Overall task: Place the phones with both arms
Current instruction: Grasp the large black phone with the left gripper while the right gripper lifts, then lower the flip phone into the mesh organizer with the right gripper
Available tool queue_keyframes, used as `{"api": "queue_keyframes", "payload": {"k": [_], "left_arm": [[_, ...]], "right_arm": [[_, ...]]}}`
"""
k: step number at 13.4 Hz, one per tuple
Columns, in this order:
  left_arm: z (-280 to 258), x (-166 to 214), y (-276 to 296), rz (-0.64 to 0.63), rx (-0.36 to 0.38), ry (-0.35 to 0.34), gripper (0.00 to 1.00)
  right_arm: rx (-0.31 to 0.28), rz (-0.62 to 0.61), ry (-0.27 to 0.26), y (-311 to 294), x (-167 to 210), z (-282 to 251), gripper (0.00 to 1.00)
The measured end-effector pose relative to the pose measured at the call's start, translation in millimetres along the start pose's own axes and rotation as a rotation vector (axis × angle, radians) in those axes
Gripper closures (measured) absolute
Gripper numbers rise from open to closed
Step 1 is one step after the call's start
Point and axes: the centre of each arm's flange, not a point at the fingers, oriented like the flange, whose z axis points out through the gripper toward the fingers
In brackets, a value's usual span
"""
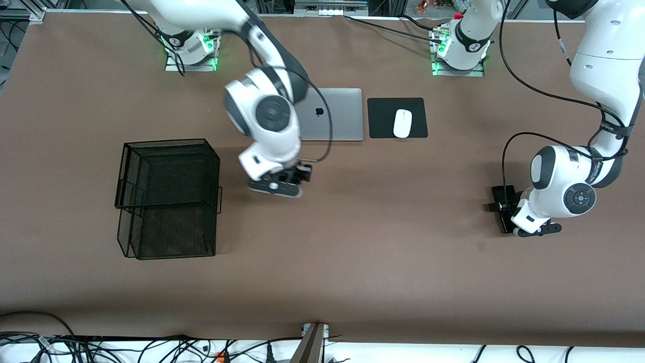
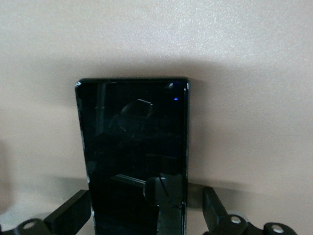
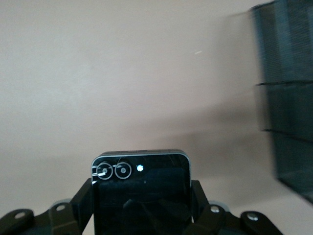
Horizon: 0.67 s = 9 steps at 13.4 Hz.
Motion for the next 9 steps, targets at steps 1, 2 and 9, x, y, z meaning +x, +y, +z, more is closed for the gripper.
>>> {"api": "queue_keyframes", "payload": {"k": [1,2,9], "left_arm": [[0,0,0,0.004,0.003,0.001,0.00],[0,0,0,0.006,0.005,0.001,0.00],[-2,0,-1,0.006,0.004,0.001,0.20]], "right_arm": [[-0.011,-0.015,-0.010,32,11,-16,0.20],[-0.024,-0.028,-0.016,66,21,-22,0.20],[-0.033,-0.144,-0.039,324,35,38,0.20]]}}
